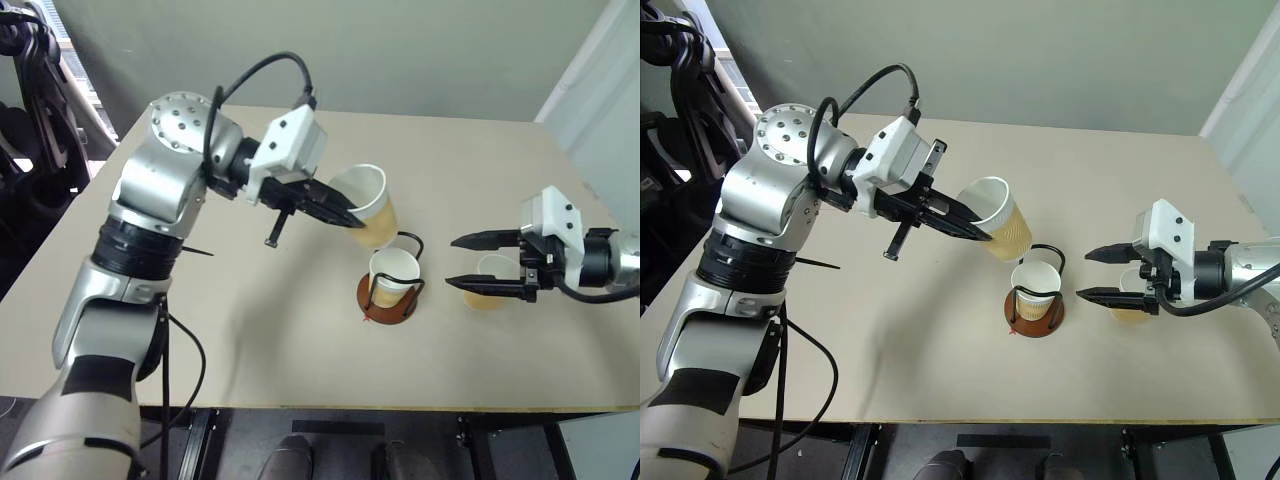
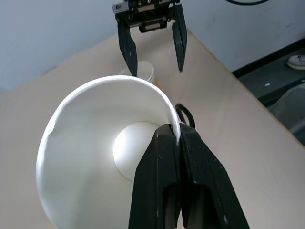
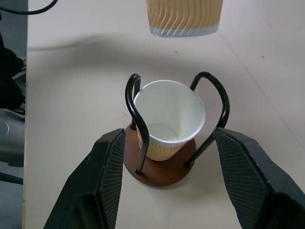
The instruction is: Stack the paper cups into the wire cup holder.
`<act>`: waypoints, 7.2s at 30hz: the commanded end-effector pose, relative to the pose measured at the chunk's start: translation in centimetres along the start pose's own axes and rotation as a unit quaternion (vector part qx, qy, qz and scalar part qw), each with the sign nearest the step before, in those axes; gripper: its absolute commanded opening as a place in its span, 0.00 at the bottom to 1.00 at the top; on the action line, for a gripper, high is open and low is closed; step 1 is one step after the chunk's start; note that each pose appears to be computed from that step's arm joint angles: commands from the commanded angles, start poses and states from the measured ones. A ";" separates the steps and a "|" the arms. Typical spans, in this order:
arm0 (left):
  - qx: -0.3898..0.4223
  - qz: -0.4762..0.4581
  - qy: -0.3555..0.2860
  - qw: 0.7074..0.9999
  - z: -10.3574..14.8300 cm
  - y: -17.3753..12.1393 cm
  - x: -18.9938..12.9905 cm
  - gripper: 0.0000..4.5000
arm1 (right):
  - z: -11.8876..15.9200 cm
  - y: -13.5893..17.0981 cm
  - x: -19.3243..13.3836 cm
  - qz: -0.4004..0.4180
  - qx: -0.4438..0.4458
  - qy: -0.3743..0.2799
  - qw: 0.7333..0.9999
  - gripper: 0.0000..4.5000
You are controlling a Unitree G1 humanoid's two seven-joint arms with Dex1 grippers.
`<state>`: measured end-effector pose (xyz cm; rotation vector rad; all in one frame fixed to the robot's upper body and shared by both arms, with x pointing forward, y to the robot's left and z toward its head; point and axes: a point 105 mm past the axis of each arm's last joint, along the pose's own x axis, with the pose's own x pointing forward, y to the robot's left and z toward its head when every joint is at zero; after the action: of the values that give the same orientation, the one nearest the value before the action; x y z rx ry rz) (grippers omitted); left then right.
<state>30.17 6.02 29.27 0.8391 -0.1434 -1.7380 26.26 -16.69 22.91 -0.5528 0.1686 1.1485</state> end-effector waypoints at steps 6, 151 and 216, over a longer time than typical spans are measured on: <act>0.040 -0.050 -0.006 0.998 0.9 0.7 1.6 0.01 | 0.7 0.0 -1.2 -0.033 -0.020 0.000 0.999 0.66; -0.126 0.149 -0.051 0.979 -3.5 -3.9 -4.9 1.00 | 2.2 -1.8 -0.8 -0.051 -0.096 0.104 0.989 0.01; -0.117 0.158 -0.053 0.979 -3.4 -3.0 -4.4 1.00 | 4.2 1.5 4.4 0.048 -0.232 0.102 0.966 0.10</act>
<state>30.56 12.07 26.10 0.4756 -0.0862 -1.4764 26.18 -10.88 23.43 -1.0564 0.1444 1.2400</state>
